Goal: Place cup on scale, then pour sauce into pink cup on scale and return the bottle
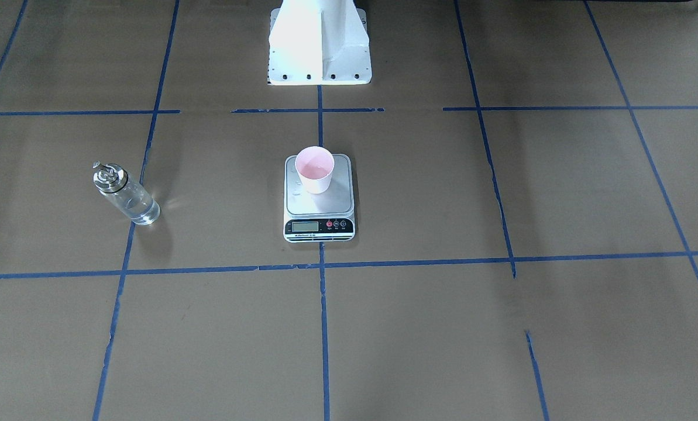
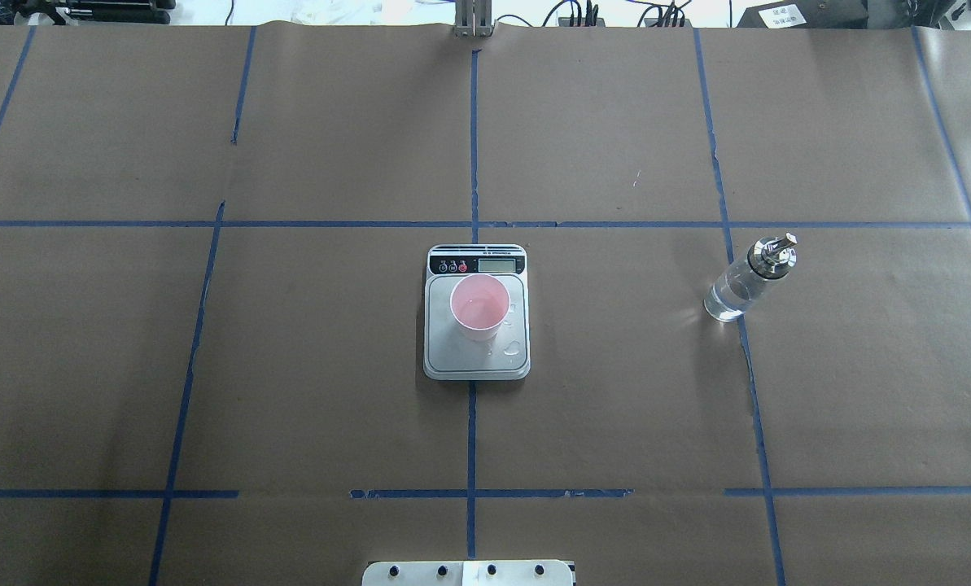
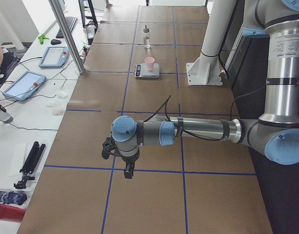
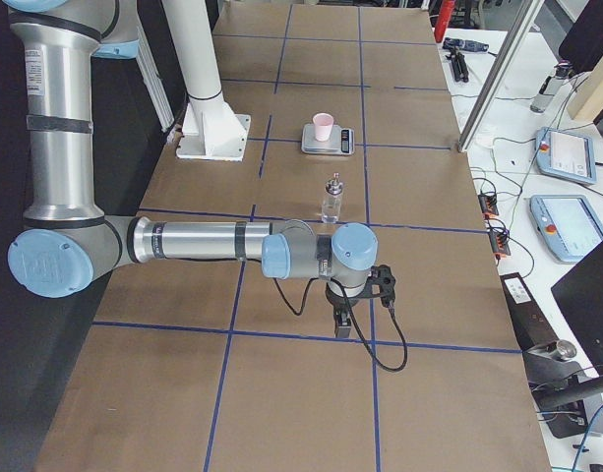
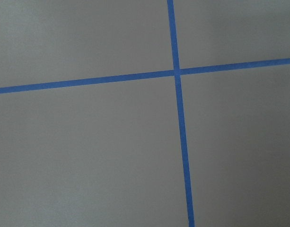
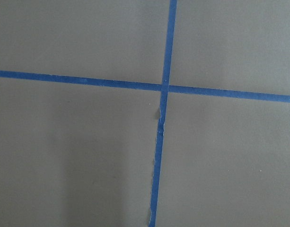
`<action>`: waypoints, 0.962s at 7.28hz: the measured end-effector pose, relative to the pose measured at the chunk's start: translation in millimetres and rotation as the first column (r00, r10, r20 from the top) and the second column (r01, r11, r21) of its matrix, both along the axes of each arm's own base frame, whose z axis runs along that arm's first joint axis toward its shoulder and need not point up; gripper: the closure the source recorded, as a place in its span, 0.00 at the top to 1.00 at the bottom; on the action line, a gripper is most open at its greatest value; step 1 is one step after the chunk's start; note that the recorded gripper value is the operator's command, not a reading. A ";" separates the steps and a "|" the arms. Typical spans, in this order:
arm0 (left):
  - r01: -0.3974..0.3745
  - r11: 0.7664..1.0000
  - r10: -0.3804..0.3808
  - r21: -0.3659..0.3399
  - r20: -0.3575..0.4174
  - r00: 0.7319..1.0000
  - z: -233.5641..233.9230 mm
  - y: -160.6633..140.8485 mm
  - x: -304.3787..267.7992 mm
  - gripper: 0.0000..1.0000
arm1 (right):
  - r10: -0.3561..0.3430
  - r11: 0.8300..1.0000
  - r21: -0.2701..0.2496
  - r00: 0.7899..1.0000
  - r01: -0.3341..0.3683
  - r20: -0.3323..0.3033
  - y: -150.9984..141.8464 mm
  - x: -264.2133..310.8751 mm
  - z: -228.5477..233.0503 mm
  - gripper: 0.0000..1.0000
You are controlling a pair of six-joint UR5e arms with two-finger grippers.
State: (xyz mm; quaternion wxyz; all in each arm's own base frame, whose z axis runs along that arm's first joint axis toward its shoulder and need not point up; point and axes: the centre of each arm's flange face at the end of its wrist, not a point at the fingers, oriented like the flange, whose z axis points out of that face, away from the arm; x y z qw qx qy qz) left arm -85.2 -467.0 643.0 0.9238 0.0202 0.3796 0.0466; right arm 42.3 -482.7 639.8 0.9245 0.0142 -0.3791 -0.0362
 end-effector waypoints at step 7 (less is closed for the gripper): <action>0.003 1.000 -0.003 -0.004 -0.001 1.000 0.8 1.2 -0.3 1.00 | 0.003 1.000 0.004 1.000 -0.003 0.001 -3.0 0.1 -3.5 1.00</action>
